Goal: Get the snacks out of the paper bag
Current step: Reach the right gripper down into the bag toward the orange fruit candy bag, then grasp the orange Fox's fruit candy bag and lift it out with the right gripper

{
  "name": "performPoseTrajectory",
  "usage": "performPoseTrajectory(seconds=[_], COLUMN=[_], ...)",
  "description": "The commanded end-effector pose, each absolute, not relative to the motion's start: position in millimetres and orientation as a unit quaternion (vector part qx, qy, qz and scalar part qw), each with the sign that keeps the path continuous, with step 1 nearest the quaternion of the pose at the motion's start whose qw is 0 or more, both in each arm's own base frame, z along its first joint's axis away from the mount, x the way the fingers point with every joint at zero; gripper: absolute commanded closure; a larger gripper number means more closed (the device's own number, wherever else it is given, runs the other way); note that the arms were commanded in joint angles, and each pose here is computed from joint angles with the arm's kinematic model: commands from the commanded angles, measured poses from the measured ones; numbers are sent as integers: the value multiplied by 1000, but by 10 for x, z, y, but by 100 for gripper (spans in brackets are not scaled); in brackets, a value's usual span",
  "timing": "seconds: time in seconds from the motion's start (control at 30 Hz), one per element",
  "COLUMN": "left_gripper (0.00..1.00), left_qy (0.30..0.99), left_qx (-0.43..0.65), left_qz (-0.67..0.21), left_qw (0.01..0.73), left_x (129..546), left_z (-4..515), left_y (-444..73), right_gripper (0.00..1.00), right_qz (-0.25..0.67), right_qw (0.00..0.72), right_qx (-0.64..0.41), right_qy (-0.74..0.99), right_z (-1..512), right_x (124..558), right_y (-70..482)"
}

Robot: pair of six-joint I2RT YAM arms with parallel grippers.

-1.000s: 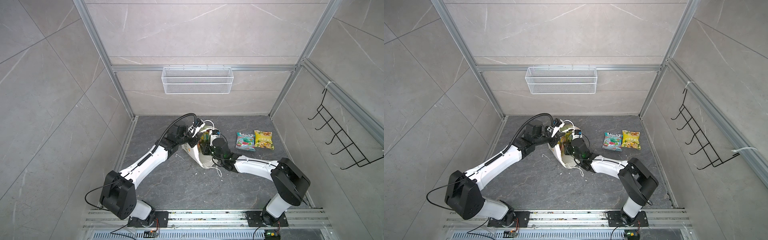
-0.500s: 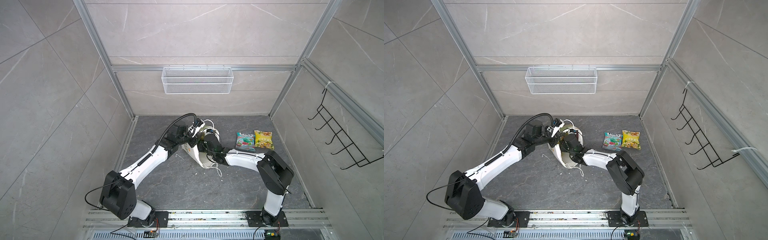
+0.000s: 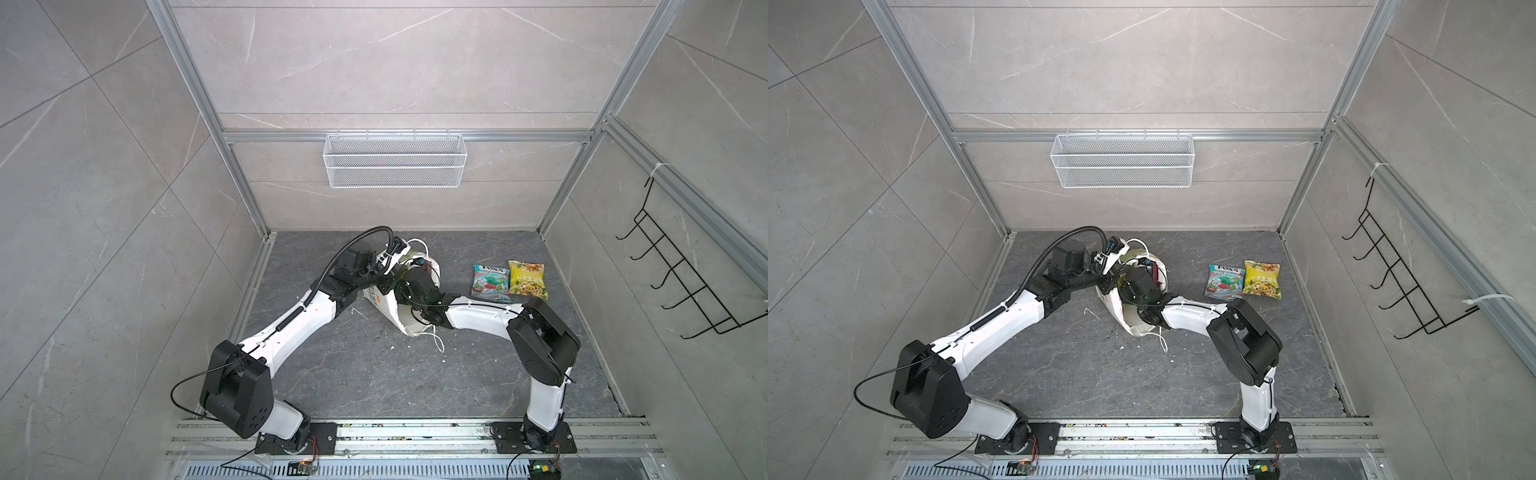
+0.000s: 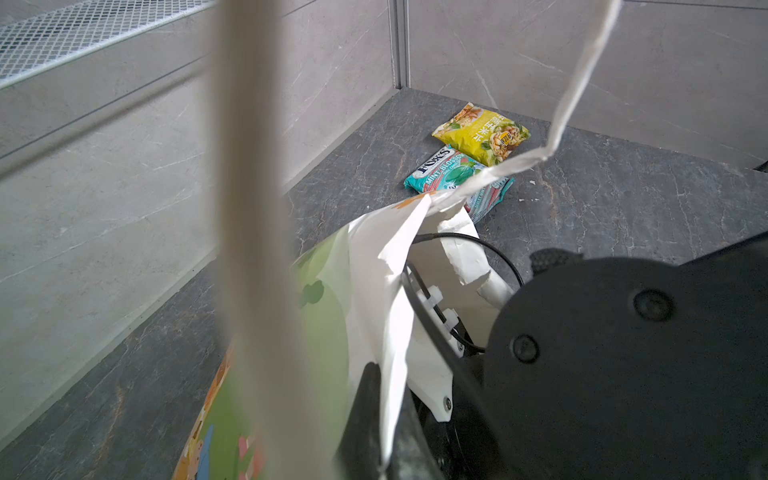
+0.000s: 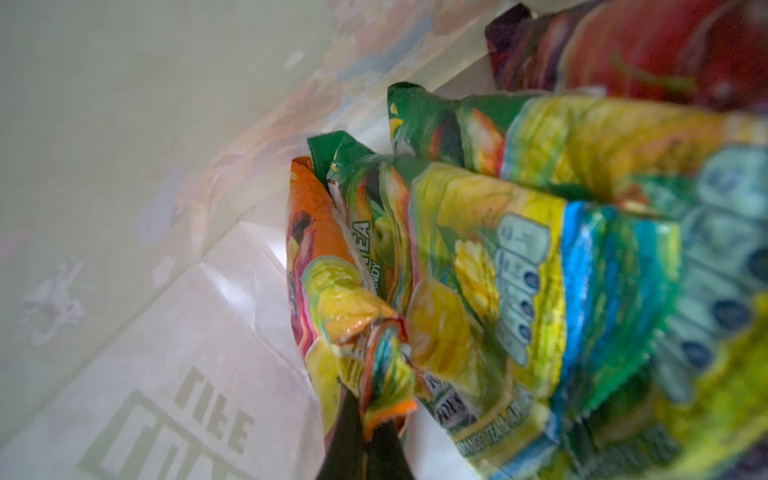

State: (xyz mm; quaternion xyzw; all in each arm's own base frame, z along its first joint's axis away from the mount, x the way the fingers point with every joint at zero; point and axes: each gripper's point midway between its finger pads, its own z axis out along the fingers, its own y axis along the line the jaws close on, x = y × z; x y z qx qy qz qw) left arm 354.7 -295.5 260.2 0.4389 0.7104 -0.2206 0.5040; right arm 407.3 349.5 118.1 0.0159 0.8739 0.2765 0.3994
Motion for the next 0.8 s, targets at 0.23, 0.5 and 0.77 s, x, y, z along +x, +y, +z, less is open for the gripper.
performPoseTrajectory(seconds=[0.23, 0.5, 0.77], left_gripper=[100, 100, 100], left_qy=[688, 689, 691], left_qx=[441, 440, 437], left_qz=[-232, -231, -230], left_qw=[528, 528, 528], left_x=[3580, 3567, 3565], left_z=[2817, 2832, 2834], left_y=[-3047, -3034, -3022], right_gripper=[100, 100, 100], right_qz=[282, 299, 305], right_qw=[439, 445, 463], right_qx=[4, -20, -51], right_qy=[853, 844, 831], right_z=[1804, 2073, 2329], right_x=[3896, 3695, 3519], right_y=[3265, 3173, 3061])
